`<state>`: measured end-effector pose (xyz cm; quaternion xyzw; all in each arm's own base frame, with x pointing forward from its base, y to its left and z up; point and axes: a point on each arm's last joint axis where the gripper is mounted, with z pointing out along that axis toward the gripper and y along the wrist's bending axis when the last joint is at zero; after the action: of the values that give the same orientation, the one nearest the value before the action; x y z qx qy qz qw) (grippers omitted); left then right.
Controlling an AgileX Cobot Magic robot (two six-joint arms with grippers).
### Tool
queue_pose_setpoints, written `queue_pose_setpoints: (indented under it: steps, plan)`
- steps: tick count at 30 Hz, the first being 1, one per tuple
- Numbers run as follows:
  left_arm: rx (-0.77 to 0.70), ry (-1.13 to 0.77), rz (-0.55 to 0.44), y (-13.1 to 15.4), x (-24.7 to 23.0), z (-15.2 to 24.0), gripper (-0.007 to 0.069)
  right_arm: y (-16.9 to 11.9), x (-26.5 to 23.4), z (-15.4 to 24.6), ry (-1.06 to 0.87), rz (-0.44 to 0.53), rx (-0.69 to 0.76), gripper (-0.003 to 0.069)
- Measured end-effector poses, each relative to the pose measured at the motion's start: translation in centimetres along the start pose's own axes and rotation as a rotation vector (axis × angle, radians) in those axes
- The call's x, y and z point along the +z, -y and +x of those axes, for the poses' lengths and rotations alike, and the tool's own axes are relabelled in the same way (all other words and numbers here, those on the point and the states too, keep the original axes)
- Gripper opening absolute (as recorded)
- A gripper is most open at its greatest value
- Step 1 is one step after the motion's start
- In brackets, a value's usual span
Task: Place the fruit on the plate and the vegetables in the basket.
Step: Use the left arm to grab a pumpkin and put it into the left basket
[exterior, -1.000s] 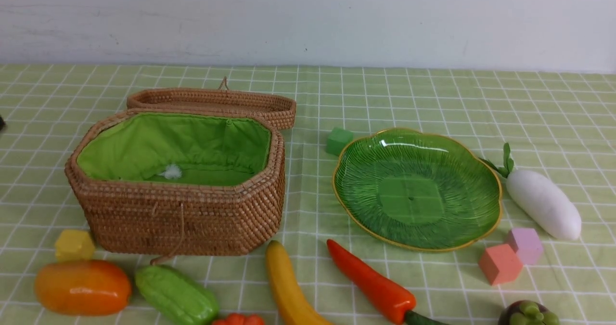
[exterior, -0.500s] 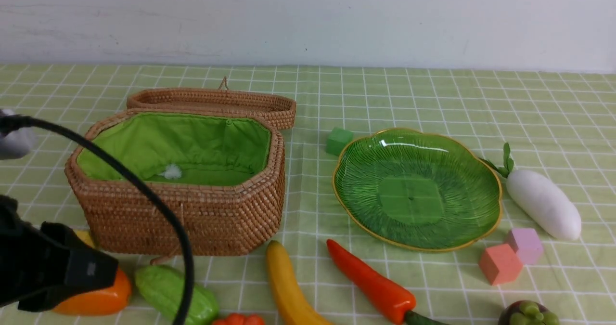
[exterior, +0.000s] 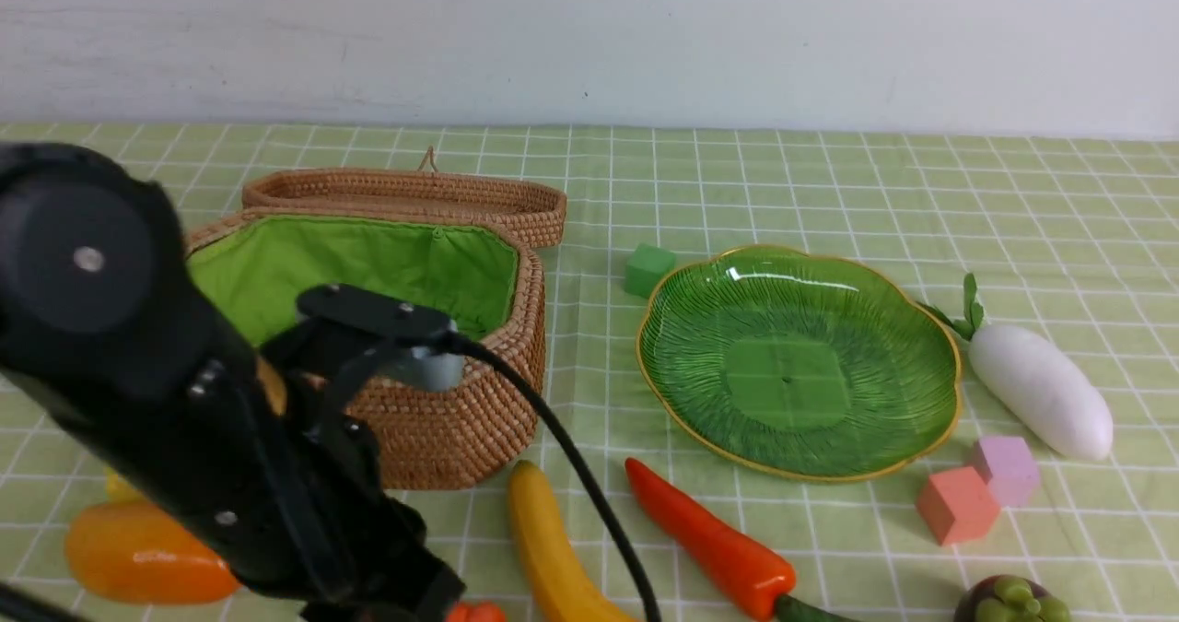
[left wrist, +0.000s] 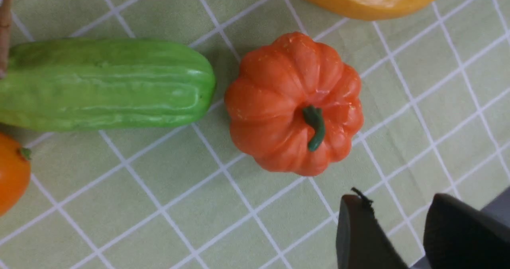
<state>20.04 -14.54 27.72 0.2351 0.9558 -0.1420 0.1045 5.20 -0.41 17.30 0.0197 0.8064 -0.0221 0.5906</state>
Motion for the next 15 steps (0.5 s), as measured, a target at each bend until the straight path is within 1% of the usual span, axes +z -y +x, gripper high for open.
queue_pose_setpoints:
  steps: [3,7,10,15]
  plan:
    - [-0.049,-0.043,-0.048,0.5,1.9,-0.5,0.026,0.0,0.0,0.0,0.0,0.0,0.0,0.0242]
    - [-0.09,-0.084,-0.11,0.2,4.0,-1.0,0.0302,0.0,0.0,0.0,0.0,0.0,0.0,0.0242]
    - [-0.088,-0.085,-0.116,0.2,5.1,-1.5,0.0324,0.0,0.0,0.0,0.0,0.0,0.0,0.0242]
    - [-0.088,-0.072,-0.113,0.2,6.0,-1.9,0.0325,0.0,0.0,0.0,0.0,0.0,0.0,0.0242]
